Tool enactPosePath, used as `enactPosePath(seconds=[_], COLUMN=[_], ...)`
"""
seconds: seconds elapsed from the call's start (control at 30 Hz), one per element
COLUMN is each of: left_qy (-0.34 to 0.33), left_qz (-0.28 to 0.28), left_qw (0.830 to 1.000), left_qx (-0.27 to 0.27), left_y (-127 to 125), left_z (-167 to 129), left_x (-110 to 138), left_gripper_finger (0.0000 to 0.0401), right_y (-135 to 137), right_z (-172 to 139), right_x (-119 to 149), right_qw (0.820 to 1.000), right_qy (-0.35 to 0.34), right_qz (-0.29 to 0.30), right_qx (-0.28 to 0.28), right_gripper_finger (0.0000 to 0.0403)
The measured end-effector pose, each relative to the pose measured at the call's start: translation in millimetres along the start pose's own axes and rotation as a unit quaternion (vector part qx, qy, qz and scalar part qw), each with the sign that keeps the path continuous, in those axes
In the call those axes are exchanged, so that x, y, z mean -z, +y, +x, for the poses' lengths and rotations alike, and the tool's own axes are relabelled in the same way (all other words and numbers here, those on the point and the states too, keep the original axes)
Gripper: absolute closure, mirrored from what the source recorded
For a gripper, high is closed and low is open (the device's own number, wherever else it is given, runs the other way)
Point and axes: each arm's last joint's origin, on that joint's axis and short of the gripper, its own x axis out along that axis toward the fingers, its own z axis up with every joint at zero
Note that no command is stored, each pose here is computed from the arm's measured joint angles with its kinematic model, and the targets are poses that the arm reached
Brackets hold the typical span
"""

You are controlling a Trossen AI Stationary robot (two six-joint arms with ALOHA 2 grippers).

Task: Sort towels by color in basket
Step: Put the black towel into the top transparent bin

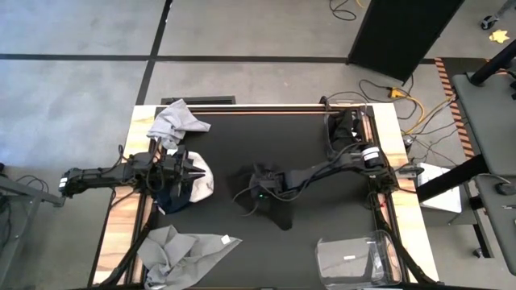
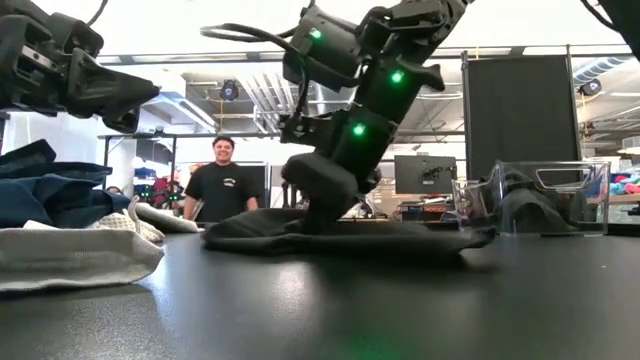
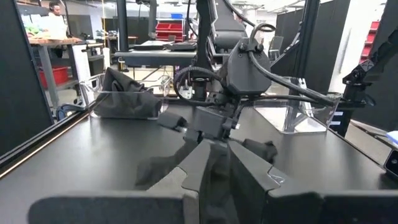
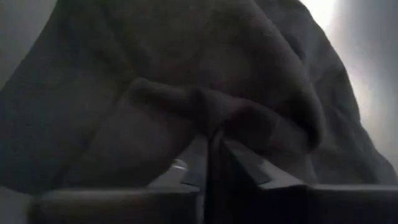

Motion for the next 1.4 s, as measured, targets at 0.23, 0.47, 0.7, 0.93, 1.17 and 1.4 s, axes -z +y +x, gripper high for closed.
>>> enactPosePath(seconds=[0.23,0.47,0.7,0.93,1.17,1.4], left_qy=[0.000,0.002,0.005,0.006,0.006,0.006], left_qz=[0.000,0.000,0.000,-0.001,-0.001,-0.001], left_qw=[1.000,1.000,1.000,1.000,1.000,1.000], left_qx=[0.000,0.000,0.000,0.000,0.000,0.000], left_y=[0.0,0.1,0.1,0.2,0.2,0.1], left_z=[0.2,0.4,0.7,0.9,0.9,0.9], left_x=[0.0,0.3,0.8,1.0,0.9,0.9], left_gripper_finger=[0.0362,0.0362,0.0362,0.0362,0.0362,0.0362], right_y=[-23.6,-70.4,-129.3,-185.6,-224.0,-234.9], right_z=[-70.3,-168.2,-230.9,-266.9,-315.5,-371.9], right_x=[-5.1,9.1,33.8,46.2,76.4,125.2], right_qw=[0.992,0.926,0.854,0.831,0.831,0.844], right_qy=[-0.012,-0.092,-0.158,-0.096,-0.056,-0.109], right_qz=[0.013,0.057,0.125,0.121,0.160,0.229], right_qx=[0.122,0.363,0.480,0.534,0.529,0.473], right_gripper_finger=[0.0392,0.0393,0.0393,0.0393,0.0393,0.0394])
